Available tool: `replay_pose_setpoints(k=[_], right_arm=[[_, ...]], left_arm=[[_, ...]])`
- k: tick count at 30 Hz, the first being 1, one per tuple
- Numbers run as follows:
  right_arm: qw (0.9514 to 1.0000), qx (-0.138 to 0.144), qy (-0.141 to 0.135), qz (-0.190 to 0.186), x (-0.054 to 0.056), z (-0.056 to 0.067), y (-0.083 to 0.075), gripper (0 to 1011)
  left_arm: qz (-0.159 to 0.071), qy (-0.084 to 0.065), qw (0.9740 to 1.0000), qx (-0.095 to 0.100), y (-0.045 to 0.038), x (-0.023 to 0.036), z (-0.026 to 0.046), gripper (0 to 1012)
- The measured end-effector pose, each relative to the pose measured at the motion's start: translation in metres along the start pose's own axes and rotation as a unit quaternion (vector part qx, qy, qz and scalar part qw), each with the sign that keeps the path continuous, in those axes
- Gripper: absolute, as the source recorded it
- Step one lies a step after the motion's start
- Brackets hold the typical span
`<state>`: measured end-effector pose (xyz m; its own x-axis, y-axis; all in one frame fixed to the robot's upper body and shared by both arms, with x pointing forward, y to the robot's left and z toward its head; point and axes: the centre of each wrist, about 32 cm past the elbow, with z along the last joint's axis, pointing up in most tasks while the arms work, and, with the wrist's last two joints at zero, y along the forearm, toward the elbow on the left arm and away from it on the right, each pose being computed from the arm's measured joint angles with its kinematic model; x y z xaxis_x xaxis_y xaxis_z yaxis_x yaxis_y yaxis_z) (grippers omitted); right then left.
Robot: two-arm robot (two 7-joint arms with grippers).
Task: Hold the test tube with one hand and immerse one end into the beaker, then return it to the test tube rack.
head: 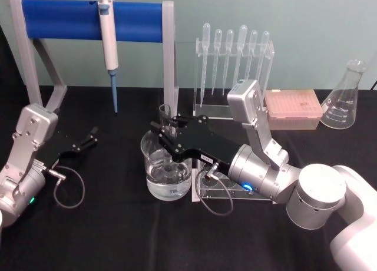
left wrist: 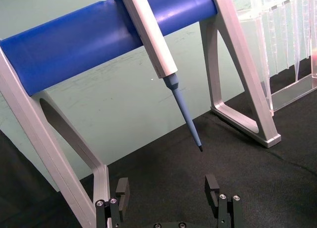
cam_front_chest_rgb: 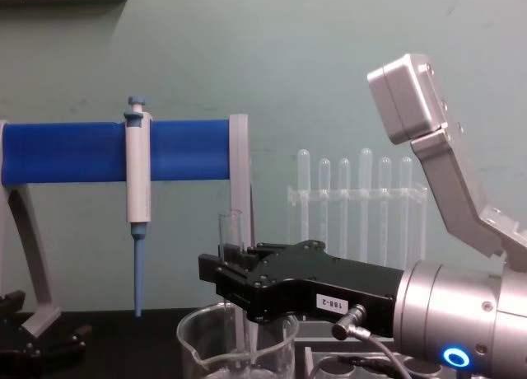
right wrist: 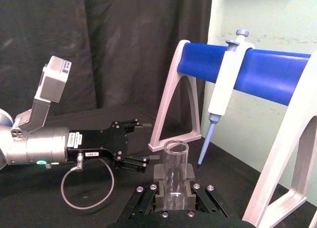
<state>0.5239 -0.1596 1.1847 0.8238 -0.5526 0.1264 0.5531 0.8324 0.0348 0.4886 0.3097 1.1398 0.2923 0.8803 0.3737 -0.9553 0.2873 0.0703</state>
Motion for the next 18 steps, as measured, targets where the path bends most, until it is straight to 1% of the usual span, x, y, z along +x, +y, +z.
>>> replay_pose_setpoints(k=[18], right_arm=[[1.0000,0.000,0.000,0.000,0.0000,0.0000,0.0000,225]], left_arm=[[0.000,0.000,1.0000,0.000,0.0000,0.0000,0.0000,1000]])
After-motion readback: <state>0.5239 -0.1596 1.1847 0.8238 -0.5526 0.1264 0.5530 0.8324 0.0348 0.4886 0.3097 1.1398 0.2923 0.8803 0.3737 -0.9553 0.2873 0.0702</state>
